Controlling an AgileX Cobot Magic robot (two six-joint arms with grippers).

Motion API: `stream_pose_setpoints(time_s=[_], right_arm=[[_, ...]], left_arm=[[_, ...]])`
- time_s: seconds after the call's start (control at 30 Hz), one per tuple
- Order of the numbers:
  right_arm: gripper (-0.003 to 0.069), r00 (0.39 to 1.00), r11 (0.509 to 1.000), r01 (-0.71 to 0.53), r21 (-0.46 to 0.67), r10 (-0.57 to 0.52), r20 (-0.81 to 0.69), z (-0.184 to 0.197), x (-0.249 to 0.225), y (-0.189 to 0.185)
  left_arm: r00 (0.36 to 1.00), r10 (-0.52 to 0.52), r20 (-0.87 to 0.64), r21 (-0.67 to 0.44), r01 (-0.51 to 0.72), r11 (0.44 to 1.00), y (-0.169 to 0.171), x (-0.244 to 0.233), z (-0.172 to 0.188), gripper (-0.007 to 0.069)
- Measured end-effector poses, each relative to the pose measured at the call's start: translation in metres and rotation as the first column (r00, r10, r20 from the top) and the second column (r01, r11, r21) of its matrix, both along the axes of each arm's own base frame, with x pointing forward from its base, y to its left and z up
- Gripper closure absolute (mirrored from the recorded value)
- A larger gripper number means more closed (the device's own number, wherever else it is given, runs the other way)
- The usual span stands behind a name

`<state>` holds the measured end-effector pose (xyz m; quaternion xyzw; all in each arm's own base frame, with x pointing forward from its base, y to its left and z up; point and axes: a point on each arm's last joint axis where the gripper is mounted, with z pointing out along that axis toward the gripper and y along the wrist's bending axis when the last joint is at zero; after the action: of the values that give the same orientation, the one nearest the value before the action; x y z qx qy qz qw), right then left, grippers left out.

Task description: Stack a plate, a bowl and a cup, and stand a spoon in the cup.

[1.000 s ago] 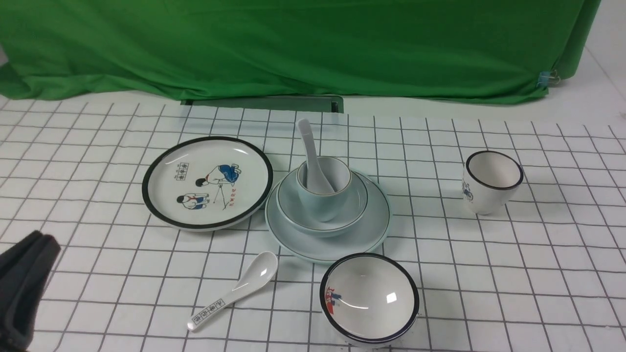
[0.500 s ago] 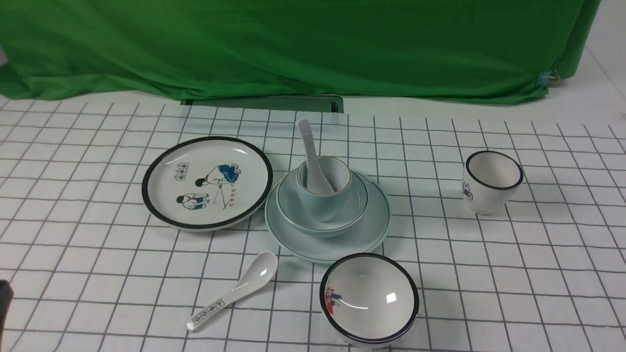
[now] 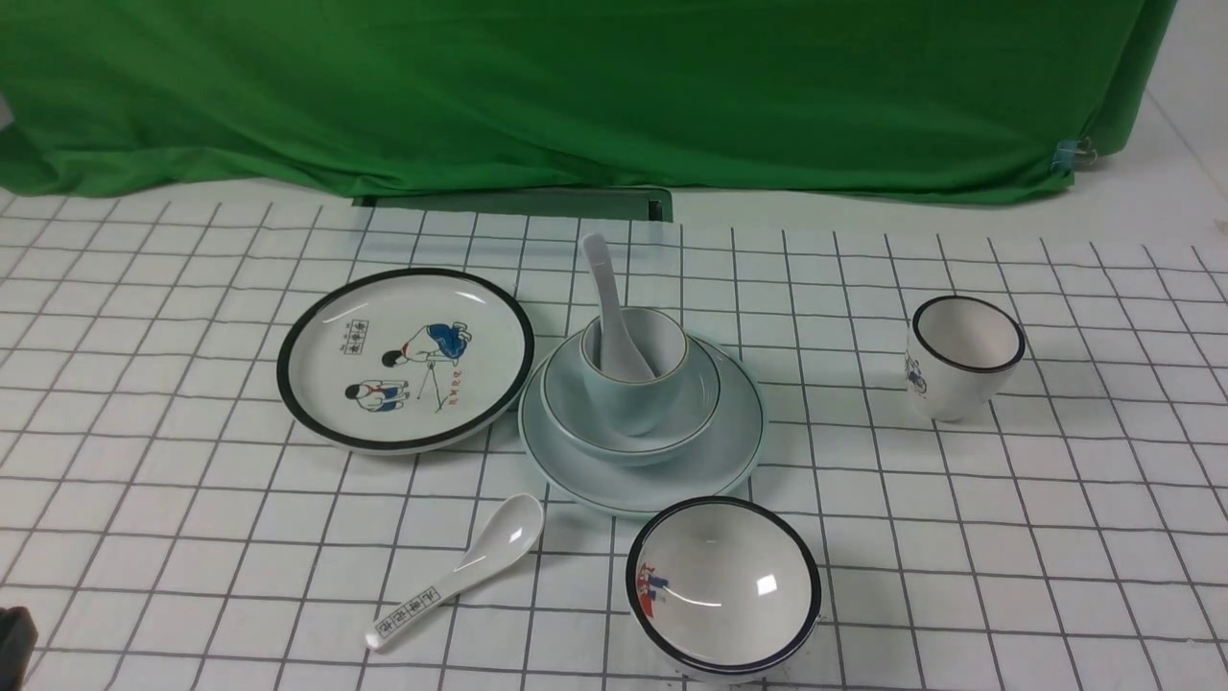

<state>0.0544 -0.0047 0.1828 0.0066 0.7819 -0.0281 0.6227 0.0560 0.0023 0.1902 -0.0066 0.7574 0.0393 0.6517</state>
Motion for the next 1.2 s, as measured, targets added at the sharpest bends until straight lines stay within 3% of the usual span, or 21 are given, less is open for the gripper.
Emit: stream_pose_setpoints(time_s=[0.23,0.5,1.2], right_arm=[[0.043,1.0,1.0,0.0,0.0,0.0,0.0,0.0,0.0,0.0],[0.042,1.0,1.0,0.0,0.001,0.0,0.0,0.0,0.0,0.0],[0.0419,1.0,1.0,0.0,0.003,0.0,0.0,0.0,0.0,0.0]], left_arm=[[0.999,-0.037,0.0,-0.017,0.037,0.999,-0.0022,0.0,-0.0001,0.0654],[0.997,-0.074,0.018,-0.135,0.076,0.988,-0.006,0.0001,0.0009,0.0654],[0.999,-0.041,-0.008,-0.043,0.041,0.998,-0.0017,-0.0001,-0.0009,0.0654]])
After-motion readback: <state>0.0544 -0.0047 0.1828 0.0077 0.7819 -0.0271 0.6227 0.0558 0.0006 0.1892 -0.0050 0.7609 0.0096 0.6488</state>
